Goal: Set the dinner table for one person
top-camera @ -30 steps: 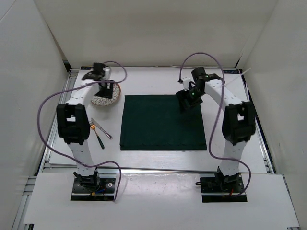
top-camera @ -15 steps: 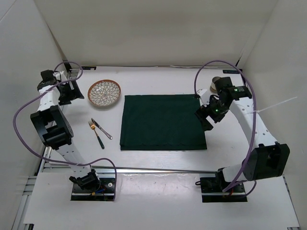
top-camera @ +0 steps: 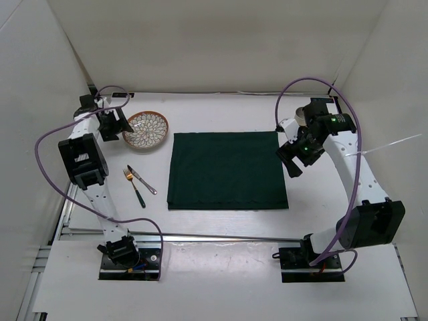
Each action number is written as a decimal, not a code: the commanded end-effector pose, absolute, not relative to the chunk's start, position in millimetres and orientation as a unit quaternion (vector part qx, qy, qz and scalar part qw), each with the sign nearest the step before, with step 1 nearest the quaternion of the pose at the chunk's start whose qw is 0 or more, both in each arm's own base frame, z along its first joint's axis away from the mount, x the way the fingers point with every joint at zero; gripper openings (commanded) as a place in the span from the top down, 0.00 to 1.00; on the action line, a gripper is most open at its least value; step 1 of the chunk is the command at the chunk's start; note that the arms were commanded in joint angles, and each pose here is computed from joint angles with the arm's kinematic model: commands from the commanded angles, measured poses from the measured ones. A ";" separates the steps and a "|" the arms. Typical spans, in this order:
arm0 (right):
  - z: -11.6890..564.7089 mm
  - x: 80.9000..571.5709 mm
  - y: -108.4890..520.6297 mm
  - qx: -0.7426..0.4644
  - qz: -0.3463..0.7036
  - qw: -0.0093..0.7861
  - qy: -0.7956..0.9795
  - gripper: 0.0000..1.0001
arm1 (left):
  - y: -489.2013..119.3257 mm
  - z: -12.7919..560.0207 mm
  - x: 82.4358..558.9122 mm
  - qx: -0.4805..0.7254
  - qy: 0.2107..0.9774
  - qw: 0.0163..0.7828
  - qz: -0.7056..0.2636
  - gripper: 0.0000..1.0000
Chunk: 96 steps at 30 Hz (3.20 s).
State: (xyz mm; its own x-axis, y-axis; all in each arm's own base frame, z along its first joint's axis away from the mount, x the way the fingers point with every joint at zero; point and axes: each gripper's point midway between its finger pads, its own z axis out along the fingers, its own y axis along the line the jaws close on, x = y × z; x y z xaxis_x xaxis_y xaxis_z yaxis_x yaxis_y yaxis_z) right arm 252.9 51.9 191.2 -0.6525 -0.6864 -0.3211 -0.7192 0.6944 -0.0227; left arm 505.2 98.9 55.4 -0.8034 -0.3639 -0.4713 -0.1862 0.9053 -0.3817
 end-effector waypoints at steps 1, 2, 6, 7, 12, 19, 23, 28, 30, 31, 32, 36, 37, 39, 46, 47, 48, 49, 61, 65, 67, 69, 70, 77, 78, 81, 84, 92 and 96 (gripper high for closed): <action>198.9 250.7 44.9 -0.379 0.035 0.157 0.911 0.00 | 87.6 71.6 527.5 -0.138 0.931 0.304 -0.149 0.11; 198.9 250.7 44.9 -0.379 0.035 0.157 0.911 0.00 | 86.0 67.1 531.6 -0.136 0.932 0.305 -0.144 0.13; 203.6 251.7 42.1 -0.374 0.025 0.164 0.913 0.00 | 72.4 47.0 532.7 -0.139 0.940 0.284 -0.127 0.27; 203.6 251.7 42.1 -0.374 0.025 0.164 0.913 0.00 | 74.5 39.3 531.6 -0.142 0.942 0.277 -0.121 0.34; 211.5 254.2 41.0 -0.369 0.018 0.176 0.912 0.00 | 78.4 20.3 522.6 -0.161 0.950 0.256 -0.077 0.90; 203.7 248.8 31.2 -0.359 0.007 0.166 0.918 0.00 | 106.0 91.6 520.4 -0.198 0.918 0.319 -0.127 0.90; 198.0 246.5 26.6 -0.359 0.002 0.161 0.920 0.00 | 93.5 174.1 525.0 -0.154 0.878 0.386 -0.237 0.90; 189.5 241.5 21.9 -0.354 0.000 0.145 0.924 0.00 | 39.1 264.6 514.1 -0.052 0.835 0.439 -0.328 0.90; 189.9 244.0 20.6 -0.353 -0.005 0.149 0.924 0.00 | -3.8 288.7 500.0 0.000 0.821 0.437 -0.368 0.90; 189.9 244.0 20.6 -0.353 -0.005 0.149 0.924 0.00 | -21.1 292.4 494.3 0.015 0.819 0.431 -0.379 0.90; 189.9 244.0 20.6 -0.353 -0.005 0.149 0.924 0.00 | -38.7 294.8 487.8 0.035 0.816 0.426 -0.389 0.90; 196.7 250.4 18.2 -0.352 -0.018 0.161 0.922 0.00 | -130.9 275.0 445.7 0.115 0.821 0.371 -0.418 0.90; 197.1 252.6 18.5 -0.351 -0.019 0.166 0.921 0.00 | -147.4 268.9 438.1 0.130 0.823 0.361 -0.419 0.90; 205.1 261.9 15.0 -0.348 -0.037 0.183 0.919 0.00 | -190.7 241.1 417.3 0.165 0.829 0.314 -0.432 0.90; 246.4 292.5 -2.1 -0.325 -0.103 0.240 0.909 0.00 | -259.5 183.5 399.6 0.223 0.842 0.251 -0.423 0.90; 250.7 296.1 -3.5 -0.323 -0.109 0.244 0.908 0.00 | -267.1 176.8 395.8 0.229 0.843 0.240 -0.425 0.90; 250.8 296.1 -6.2 -0.319 -0.110 0.243 0.909 0.00 | -267.7 174.3 400.8 0.227 0.844 0.242 -0.421 0.90; 254.2 297.4 -6.1 -0.318 -0.112 0.248 0.908 0.00 | -273.9 166.8 401.4 0.230 0.845 0.233 -0.422 0.90; 249.8 293.4 -12.4 -0.310 -0.113 0.241 0.913 0.00 | -290.6 119.3 427.9 0.226 0.859 0.205 -0.412 0.90; 249.4 293.3 -13.7 -0.307 -0.109 0.242 0.914 0.00 | -287.1 102.8 421.9 0.218 0.868 0.187 -0.406 0.90; 249.1 293.3 -12.1 -0.308 -0.105 0.243 0.914 0.00 | -285.3 95.4 416.9 0.214 0.871 0.177 -0.405 0.90; 249.0 293.1 -11.8 -0.304 -0.104 0.244 0.915 0.00 | -284.4 88.1 414.7 0.211 0.874 0.169 -0.404 0.90; 246.2 294.4 -10.1 -0.305 -0.098 0.241 0.916 0.00 | -284.4 88.1 414.6 0.211 0.874 0.169 -0.404 0.90; 243.8 298.0 -8.2 -0.307 -0.093 0.237 0.917 0.00 | -292.6 75.4 409.9 0.211 0.876 0.154 -0.405 0.90; 243.0 295.9 -8.4 -0.308 -0.092 0.233 0.918 0.00 | -292.4 77.1 413.1 0.212 0.877 0.160 -0.401 0.90; 243.0 295.9 -8.4 -0.308 -0.092 0.233 0.918 0.00 | -292.3 69.9 415.3 0.205 0.881 0.155 -0.397 0.90; 241.9 293.7 -6.7 -0.309 -0.086 0.230 0.919 0.00 | -285.9 64.2 419.7 0.197 0.886 0.155 -0.390 0.90; 239.8 289.2 -4.0 -0.317 -0.076 0.227 0.918 0.00 | -255.0 78.1 437.6 0.175 0.893 0.188 -0.369 0.43; 233.8 291.6 -1.9 -0.317 -0.063 0.220 0.920 0.00 | -246.0 100.5 443.5 0.172 0.886 0.211 -0.375 0.06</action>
State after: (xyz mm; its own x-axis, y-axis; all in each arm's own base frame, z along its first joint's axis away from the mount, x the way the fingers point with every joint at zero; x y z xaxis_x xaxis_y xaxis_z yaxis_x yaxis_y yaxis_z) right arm 290.8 -4.6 235.1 -0.7038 -0.6146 -0.3563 -0.5477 0.7888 -0.2789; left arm 428.3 -254.8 48.8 -0.9071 0.1771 -0.3819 0.3949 0.6725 -0.6260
